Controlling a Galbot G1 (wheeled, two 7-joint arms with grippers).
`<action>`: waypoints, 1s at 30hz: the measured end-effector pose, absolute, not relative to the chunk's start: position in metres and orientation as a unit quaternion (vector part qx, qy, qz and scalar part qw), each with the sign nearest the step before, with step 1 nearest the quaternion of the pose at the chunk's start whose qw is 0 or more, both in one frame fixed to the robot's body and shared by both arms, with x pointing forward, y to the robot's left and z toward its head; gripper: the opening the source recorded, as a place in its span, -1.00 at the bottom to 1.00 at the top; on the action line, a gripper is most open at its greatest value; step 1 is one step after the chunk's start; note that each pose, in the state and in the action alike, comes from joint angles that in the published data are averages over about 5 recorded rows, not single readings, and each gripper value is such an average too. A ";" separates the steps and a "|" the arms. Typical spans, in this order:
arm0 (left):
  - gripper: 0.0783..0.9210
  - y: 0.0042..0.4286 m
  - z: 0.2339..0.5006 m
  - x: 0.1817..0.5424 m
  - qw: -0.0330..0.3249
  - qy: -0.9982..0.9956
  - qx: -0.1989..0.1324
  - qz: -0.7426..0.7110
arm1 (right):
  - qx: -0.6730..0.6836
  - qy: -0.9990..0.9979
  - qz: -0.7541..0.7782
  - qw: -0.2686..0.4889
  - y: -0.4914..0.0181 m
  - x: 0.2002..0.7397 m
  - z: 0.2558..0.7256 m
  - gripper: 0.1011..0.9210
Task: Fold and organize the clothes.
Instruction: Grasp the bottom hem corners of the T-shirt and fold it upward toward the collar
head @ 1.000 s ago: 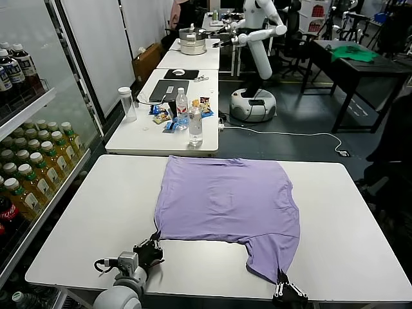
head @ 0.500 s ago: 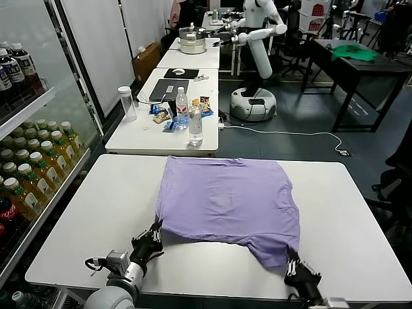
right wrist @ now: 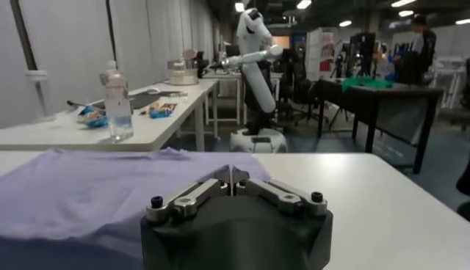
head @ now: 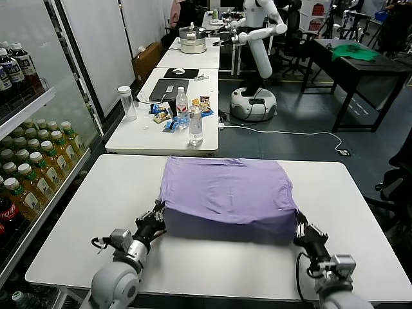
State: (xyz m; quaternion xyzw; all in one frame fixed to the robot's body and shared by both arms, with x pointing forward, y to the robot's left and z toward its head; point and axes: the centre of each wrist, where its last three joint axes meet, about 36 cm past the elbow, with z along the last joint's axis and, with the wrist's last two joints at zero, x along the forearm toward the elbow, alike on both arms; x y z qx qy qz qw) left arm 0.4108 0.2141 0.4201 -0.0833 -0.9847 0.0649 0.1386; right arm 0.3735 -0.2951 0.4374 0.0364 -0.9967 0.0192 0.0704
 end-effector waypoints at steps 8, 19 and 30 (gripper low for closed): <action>-0.96 0.210 0.404 0.440 0.144 -0.986 -0.075 0.045 | 0.052 -0.995 0.044 0.073 -0.300 0.421 0.435 -0.95; -0.73 0.208 0.388 0.458 0.152 -0.986 -0.063 0.024 | 0.070 -0.990 0.082 0.092 -0.293 0.453 0.429 -0.56; 0.03 0.212 0.385 0.442 0.155 -0.987 -0.049 0.019 | 0.037 -0.989 0.085 0.113 -0.310 0.432 0.426 0.18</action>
